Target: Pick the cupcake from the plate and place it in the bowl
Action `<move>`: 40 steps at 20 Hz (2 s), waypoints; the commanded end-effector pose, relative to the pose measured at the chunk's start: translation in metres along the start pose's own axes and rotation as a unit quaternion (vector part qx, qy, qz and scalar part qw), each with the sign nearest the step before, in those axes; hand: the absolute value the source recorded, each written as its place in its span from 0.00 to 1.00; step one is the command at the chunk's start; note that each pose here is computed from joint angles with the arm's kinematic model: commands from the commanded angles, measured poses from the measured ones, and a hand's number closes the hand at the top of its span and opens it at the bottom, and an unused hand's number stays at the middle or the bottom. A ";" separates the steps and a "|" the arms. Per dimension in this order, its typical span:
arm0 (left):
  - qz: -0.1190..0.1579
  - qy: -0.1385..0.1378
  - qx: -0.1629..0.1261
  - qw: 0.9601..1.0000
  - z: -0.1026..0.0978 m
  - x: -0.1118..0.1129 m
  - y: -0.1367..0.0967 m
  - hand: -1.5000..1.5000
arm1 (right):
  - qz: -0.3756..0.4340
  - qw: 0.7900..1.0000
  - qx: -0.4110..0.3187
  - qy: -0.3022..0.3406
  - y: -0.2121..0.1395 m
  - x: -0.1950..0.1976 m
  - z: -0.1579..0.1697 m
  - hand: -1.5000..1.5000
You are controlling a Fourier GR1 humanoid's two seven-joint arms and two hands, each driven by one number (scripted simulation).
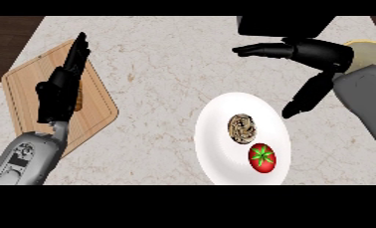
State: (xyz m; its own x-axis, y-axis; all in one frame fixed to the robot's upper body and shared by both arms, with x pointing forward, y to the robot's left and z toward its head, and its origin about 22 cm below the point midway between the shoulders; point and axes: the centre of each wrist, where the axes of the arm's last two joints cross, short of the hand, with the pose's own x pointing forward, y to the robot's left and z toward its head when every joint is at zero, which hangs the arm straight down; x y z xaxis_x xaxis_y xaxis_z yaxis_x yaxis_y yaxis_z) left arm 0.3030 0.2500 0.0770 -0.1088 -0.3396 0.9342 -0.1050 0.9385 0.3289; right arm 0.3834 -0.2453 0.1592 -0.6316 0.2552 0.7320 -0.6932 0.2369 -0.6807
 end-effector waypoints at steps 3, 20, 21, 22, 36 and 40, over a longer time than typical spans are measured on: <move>-0.008 0.007 0.008 1.000 0.001 -0.003 -0.001 0.50 | 0.020 0.988 0.144 -0.041 0.012 0.002 -0.036 0.00; -0.006 0.018 0.016 1.000 0.013 0.002 0.014 0.50 | 0.126 0.957 0.256 0.042 0.082 -0.041 -0.057 0.00; -0.005 0.015 0.015 1.000 0.017 -0.005 0.009 0.50 | 0.129 0.959 0.251 0.028 0.095 -0.044 -0.072 0.00; -0.001 0.022 0.018 1.000 0.010 0.004 0.018 0.50 | 0.122 0.958 0.256 0.040 0.082 -0.045 -0.061 0.00; -0.006 0.014 0.024 1.000 0.016 -0.012 0.006 0.50 | 0.116 0.955 0.272 0.033 0.117 -0.061 -0.101 0.00; -0.003 0.016 0.020 1.000 0.021 0.000 0.008 0.50 | 0.169 0.947 0.272 -0.019 0.156 -0.066 -0.094 1.00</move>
State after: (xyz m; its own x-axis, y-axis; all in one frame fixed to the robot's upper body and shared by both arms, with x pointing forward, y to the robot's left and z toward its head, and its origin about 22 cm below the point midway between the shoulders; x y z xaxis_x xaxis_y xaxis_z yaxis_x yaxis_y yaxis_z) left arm 0.2910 0.2648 0.0781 -0.0749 -0.3485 0.9343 -0.1465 0.9306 0.3354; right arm 0.3664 -0.1402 0.0234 -0.8397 0.2898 0.4593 -0.5393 -0.3456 -0.7679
